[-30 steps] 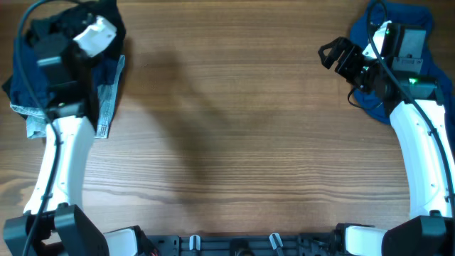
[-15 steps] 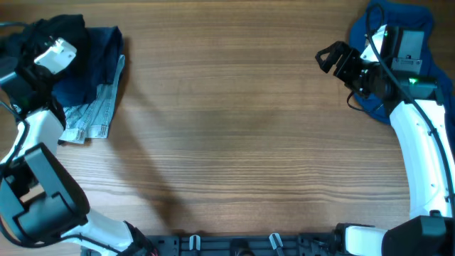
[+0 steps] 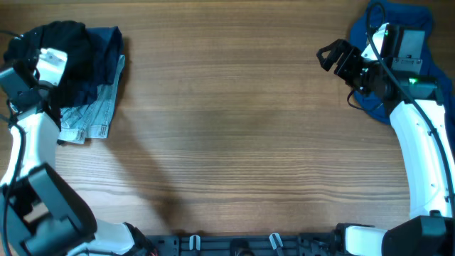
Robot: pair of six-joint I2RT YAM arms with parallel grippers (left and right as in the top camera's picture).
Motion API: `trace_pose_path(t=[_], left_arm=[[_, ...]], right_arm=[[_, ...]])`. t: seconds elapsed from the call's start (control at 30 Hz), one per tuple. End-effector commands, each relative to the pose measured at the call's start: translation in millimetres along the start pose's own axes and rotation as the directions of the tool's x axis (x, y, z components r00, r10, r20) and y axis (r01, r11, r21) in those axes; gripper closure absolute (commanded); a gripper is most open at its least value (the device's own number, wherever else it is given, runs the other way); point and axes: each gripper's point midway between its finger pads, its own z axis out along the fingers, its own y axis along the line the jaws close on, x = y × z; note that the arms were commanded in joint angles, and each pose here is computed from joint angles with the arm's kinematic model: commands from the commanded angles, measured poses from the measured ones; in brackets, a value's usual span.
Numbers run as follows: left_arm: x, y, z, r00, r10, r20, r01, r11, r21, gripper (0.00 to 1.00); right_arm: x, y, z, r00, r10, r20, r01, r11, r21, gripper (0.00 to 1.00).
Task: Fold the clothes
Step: 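Release the black shirt on the pile and press it flat with the left gripper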
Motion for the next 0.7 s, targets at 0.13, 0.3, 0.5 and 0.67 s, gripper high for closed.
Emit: trace_pose_path(t=[0.13, 0.3, 0.5, 0.67], left_arm=[[-12, 2, -91, 0.753, -0.658, -0.026, 0.658, 0.753, 0.011, 0.0], [-45, -29, -118, 0.606, -0.793, -0.062, 0.777, 0.573, 0.26, 0.0], [-73, -18, -120, 0.703, -0.706, 0.086, 0.66, 0.692, 0.291, 0.0], [-111, 27, -97, 0.713, -0.606, 0.354, 0.572, 0.794, 0.206, 0.0]], right_arm=[[-4, -1, -2, 1.0, -0.004, 0.011, 0.004, 1.0, 0.017, 0.0], [-2, -2, -2, 1.0, -0.012, 0.002, 0.011, 1.0, 0.022, 0.0], [-2, -2, -2, 1.0, -0.017, 0.004, 0.017, 1.0, 0.02, 0.0], [1, -3, -2, 0.996, -0.087, -0.01, 0.088, 0.996, 0.023, 0.0]])
